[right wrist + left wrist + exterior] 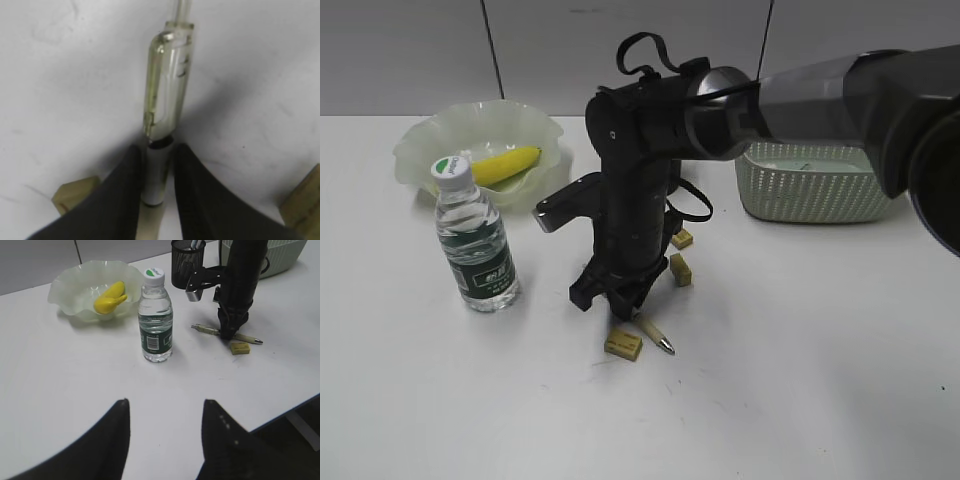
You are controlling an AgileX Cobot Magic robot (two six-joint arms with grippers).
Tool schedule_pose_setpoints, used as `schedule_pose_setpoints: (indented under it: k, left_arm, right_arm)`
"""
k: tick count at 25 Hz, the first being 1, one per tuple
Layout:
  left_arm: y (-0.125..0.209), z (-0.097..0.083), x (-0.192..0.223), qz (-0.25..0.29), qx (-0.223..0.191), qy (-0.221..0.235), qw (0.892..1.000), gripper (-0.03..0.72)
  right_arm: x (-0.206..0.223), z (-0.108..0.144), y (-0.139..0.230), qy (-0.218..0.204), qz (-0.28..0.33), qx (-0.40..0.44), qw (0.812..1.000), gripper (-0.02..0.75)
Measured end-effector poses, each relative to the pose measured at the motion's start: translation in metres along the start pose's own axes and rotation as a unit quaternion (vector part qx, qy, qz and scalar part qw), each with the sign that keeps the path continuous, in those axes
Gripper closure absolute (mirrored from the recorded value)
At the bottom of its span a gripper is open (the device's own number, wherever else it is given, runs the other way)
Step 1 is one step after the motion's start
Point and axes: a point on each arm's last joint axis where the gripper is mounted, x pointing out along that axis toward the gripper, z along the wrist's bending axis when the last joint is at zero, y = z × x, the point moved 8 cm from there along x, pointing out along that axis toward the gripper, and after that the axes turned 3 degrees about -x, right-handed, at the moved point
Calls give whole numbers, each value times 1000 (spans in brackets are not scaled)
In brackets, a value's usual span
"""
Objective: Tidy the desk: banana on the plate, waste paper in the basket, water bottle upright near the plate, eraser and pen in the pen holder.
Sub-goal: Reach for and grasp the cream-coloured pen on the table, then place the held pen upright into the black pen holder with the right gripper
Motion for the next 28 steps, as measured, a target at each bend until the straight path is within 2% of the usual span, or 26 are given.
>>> schedule_pose_setpoints:
  k: [2, 4, 10, 14, 17, 21, 25, 28]
  left_arm:
    - [0, 0, 0, 0, 0, 0, 1000, 337]
    - [0, 0, 0, 0, 0, 0, 1000, 337]
    - [0, 0, 0, 0, 0, 0, 1000, 337]
    - [0, 0, 0, 0, 0, 0, 1000, 342]
    - [0, 0, 0, 0, 0, 0, 1000, 343]
    - [0, 0, 0, 0, 0, 0, 1000, 344]
    - [0, 0, 0, 0, 0, 0, 1000, 344]
    - [0, 0, 0, 0, 0, 0, 1000, 344]
  right_arm:
    - [0, -1, 0, 2, 2, 0, 1000, 556]
    - [0, -2, 2, 7, 8, 3, 1000, 629]
    - [-17, -6, 1, 27, 1, -2, 1000, 626]
    - [-73, -9, -19, 46, -70, -1, 996, 626]
    - [-123, -15, -35, 79, -137, 2, 987, 626]
    - [-189, -37, -53, 131, -248, 32, 959, 626]
    - [-234, -79, -67, 138, -363, 95, 917, 626]
    - [-245, -115, -70, 130, -415, 142, 890, 626]
